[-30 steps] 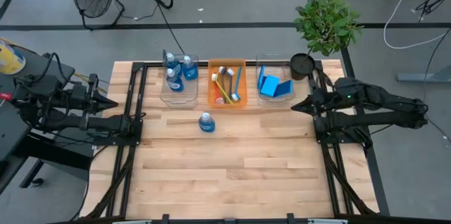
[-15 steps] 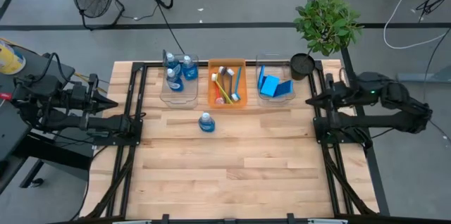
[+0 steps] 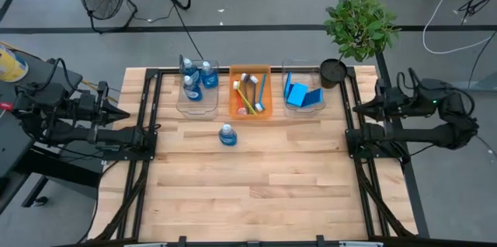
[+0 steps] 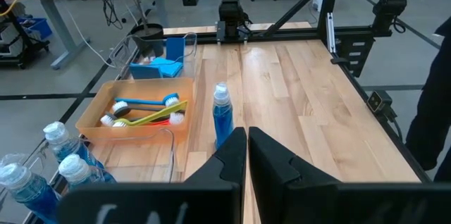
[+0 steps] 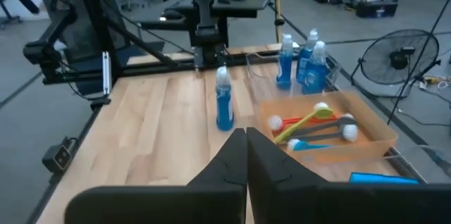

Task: Pick & Place Kitchen Sink Supplies
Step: Put the dish soap into the left transparent bin

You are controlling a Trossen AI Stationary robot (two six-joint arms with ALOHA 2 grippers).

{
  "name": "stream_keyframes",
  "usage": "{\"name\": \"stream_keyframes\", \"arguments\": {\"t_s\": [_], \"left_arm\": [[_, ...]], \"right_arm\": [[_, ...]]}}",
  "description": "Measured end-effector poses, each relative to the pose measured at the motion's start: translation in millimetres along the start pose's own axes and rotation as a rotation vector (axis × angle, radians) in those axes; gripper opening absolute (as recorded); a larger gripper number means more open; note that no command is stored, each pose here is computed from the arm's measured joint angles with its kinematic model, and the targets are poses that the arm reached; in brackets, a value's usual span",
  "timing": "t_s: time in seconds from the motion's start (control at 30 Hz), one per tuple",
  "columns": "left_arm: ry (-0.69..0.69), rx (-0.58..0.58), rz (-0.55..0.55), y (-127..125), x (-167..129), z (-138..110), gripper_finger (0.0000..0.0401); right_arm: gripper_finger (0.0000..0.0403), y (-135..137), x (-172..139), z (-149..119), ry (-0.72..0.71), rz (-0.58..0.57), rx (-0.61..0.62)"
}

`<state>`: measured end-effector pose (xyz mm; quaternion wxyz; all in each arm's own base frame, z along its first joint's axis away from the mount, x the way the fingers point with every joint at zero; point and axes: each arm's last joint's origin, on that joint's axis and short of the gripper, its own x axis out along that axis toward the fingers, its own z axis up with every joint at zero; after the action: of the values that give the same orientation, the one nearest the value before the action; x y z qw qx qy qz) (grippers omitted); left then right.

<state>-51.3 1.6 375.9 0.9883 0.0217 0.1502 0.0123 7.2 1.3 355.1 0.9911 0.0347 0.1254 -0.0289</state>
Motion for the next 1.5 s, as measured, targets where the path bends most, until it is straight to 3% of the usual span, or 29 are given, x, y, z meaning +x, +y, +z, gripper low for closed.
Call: {"name": "stream_keyframes", "arguments": {"t_s": [0.7,1.5], "left_arm": [[0.0,0.0,-0.001,0.0,0.0,0.0,0.0023],[0.0,0.0,0.0,0.0,0.1,0.0,0.0023]], "right_arm": [[0.0,0.2,-38.6,-22.8,-0.095,0.083,-0.02],[0.0025,0.2,-40.4,-23.7,-0.105,0.083,-0.022]]}}
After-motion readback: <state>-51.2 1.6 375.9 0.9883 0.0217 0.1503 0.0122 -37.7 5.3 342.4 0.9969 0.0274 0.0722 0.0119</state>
